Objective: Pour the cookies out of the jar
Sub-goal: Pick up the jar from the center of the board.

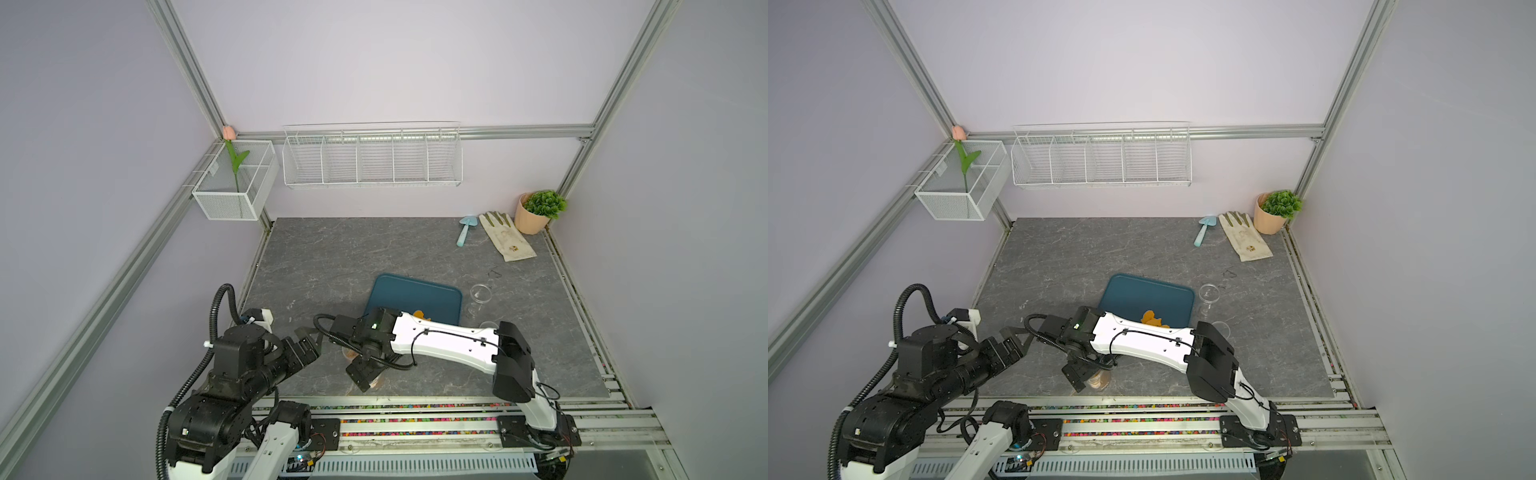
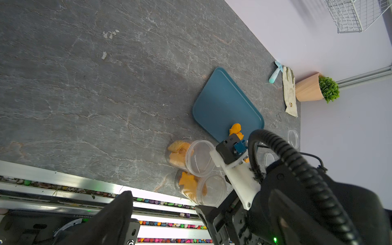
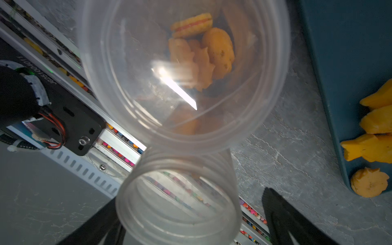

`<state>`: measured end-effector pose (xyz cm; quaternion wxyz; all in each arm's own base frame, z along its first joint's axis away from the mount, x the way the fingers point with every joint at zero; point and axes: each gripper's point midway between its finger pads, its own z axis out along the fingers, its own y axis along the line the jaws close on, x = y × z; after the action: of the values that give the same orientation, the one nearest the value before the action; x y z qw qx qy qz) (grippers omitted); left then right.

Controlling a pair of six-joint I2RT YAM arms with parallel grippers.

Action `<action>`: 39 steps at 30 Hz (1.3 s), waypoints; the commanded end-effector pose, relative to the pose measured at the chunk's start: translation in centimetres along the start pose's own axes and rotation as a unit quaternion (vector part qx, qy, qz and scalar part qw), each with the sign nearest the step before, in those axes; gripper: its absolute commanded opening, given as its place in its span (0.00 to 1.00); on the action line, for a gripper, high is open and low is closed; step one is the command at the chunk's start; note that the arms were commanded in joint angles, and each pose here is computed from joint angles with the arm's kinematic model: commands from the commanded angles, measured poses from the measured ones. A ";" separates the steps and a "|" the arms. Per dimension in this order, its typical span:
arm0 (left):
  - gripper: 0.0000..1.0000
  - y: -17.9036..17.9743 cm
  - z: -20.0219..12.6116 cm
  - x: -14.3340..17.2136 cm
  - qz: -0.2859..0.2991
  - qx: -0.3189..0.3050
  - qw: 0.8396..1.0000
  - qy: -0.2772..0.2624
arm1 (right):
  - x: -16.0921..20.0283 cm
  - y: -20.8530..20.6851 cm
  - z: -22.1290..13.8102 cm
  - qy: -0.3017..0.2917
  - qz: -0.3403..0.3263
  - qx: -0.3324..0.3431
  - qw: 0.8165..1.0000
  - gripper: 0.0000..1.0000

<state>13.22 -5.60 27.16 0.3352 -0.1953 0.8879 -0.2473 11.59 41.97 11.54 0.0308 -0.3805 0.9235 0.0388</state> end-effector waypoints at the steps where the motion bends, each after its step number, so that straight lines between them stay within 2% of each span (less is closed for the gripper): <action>1: 1.00 0.2 -0.2 0.1 0.008 -0.006 1.000 0.002 | 0.6 -0.5 0.8 0.018 0.006 0.008 1.000 0.96; 13: 1.00 0.1 0.3 0.1 -0.006 -0.003 1.000 0.004 | 1.0 -1.6 1.0 0.018 0.023 -0.003 1.000 0.80; 19: 1.00 0.1 0.1 0.1 -0.008 -0.001 1.000 0.004 | 0.9 -1.1 1.1 0.019 0.022 -0.014 0.999 0.68; 22: 1.00 0.2 -0.2 0.2 -0.005 -0.003 1.000 0.002 | 0.9 -1.1 1.0 0.019 0.022 -0.015 0.999 0.68; 25: 1.00 0.3 -0.6 0.3 -0.004 -0.003 1.000 -0.001 | 0.7 -1.2 0.8 0.016 0.023 -0.011 1.000 0.75; 27: 1.00 0.4 -0.7 0.4 -0.004 -0.004 1.000 -0.002 | 0.6 -1.4 0.6 0.014 0.022 -0.008 1.000 0.76; 36: 1.00 0.7 -1.1 0.7 -0.006 -0.004 1.000 -0.005 | 0.6 -1.4 0.1 0.009 0.021 -0.012 1.000 0.69; 39: 1.00 0.6 -1.1 0.7 -0.007 -0.003 1.000 -0.005 | 0.6 -1.4 -0.3 0.004 0.021 -0.013 1.000 0.64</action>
<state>12.77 -5.61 27.41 0.3420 -0.1956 0.8829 -0.2554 12.01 40.75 9.45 0.0059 -0.3660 0.9300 0.0331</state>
